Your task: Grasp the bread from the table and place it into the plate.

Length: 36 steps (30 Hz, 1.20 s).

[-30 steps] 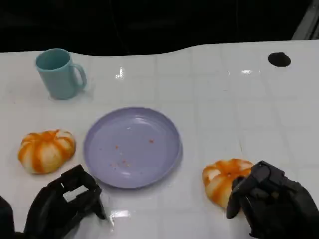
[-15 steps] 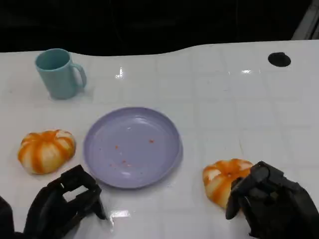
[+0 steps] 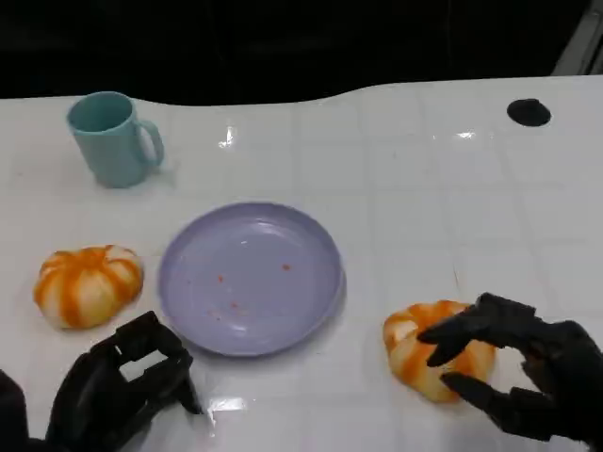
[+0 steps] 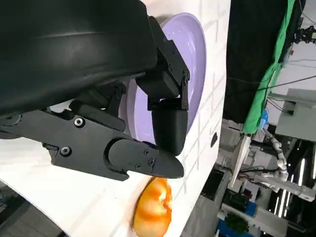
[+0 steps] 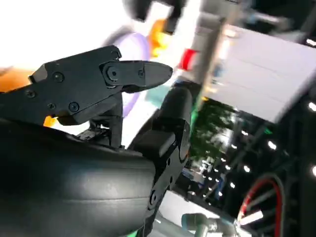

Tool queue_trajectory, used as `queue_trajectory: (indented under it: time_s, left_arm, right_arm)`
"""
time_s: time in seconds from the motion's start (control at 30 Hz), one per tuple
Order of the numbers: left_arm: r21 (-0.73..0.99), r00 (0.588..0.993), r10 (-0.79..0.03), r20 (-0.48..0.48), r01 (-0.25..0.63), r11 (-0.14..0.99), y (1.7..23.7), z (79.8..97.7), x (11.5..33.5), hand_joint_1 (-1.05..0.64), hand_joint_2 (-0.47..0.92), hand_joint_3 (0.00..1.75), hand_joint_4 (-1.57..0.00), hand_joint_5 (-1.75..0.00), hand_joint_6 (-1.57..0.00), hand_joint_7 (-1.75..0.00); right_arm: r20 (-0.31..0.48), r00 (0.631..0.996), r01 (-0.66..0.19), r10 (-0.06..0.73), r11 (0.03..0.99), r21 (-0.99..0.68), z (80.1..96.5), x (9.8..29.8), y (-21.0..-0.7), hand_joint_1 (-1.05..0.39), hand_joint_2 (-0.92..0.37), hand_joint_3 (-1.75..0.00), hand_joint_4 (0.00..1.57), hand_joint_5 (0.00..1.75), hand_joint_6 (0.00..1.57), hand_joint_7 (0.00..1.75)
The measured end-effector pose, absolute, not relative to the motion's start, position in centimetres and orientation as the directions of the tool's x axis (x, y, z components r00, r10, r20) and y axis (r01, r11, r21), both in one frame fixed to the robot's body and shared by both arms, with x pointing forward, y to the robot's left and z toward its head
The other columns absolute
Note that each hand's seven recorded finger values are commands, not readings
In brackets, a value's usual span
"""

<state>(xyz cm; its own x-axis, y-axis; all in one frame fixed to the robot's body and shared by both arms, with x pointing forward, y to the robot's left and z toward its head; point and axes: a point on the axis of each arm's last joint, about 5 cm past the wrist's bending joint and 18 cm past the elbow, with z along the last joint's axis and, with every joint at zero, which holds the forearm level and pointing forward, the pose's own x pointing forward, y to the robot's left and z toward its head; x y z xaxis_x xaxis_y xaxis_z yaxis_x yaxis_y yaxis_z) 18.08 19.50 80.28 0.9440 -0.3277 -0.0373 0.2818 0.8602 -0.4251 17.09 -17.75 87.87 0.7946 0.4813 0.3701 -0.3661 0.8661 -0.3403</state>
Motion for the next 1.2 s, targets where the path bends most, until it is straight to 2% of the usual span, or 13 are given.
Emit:
queue_trajectory:
  time_s: [0.1, 0.17, 0.27, 0.43, 0.57, 0.77, 1.2]
  left_arm:
    - [-0.426, 0.944, -0.327, -0.037, 0.282, 0.860, 19.5, 80.3, 18.1, -0.57, 0.92, 0.06, -0.77, -1.69, -0.70, -1.40]
    - [-0.426, 0.944, -0.327, -0.037, 0.282, 0.860, 19.5, 80.3, 18.1, -0.57, 0.92, 0.06, -0.77, -1.69, -0.70, -1.40]
    - [-0.426, 0.944, -0.327, -0.036, 0.282, 0.860, 19.5, 80.3, 18.1, -0.59, 0.92, 0.06, -0.77, -1.69, -0.70, -1.41]
    - [-0.425, 0.944, -0.327, -0.036, 0.282, 0.860, 19.5, 80.3, 18.1, -0.59, 0.92, 0.06, -0.77, -1.69, -0.70, -1.41]
    - [-0.426, 0.944, -0.327, -0.036, 0.282, 0.860, 19.4, 80.2, 18.1, -0.58, 0.92, 0.06, -0.76, -1.70, -0.69, -1.41]
    - [-0.422, 0.944, -0.327, -0.034, 0.283, 0.861, 19.4, 80.2, 18.1, -0.60, 0.92, 0.07, -0.76, -1.70, -0.69, -1.42]
    - [-0.427, 0.944, -0.329, -0.034, 0.284, 0.859, 19.3, 80.3, 18.1, -0.57, 0.92, 0.08, -0.75, -1.71, -0.69, -1.43]
  right_arm:
    - [0.336, 0.790, -0.320, 0.513, 0.812, -0.487, 88.8, 17.2, -18.4, -0.49, -0.92, -0.10, 0.32, 0.64, 0.43, 0.28]
    - [0.325, 0.785, -0.293, 0.528, 0.778, -0.556, 89.3, 17.2, -18.6, -0.53, -0.92, -0.11, 0.23, 0.53, 0.36, 0.18]
    - [0.269, 0.765, -0.264, 0.585, 0.666, -0.697, 90.6, 17.3, -19.3, -0.59, -0.92, -0.08, 0.15, 0.40, 0.30, 0.07]
    - [0.174, 0.764, -0.226, 0.622, 0.511, -0.830, 92.7, 17.3, -19.8, -0.61, -0.89, -0.01, 0.07, 0.26, 0.22, 0.00]
    - [0.082, 0.771, -0.224, 0.632, 0.389, -0.894, 93.8, 17.4, -19.5, -0.61, -0.86, 0.00, 0.05, 0.23, 0.21, 0.01]
    - [-0.014, 0.771, -0.233, 0.637, 0.260, -0.937, 94.2, 17.6, -18.7, -0.56, -0.81, 0.00, 0.08, 0.23, 0.25, 0.02]
    - [-0.101, 0.770, -0.197, 0.630, 0.083, -0.977, 93.8, 19.2, -16.2, -0.54, -0.81, 0.00, 0.11, 0.21, 0.32, 0.02]
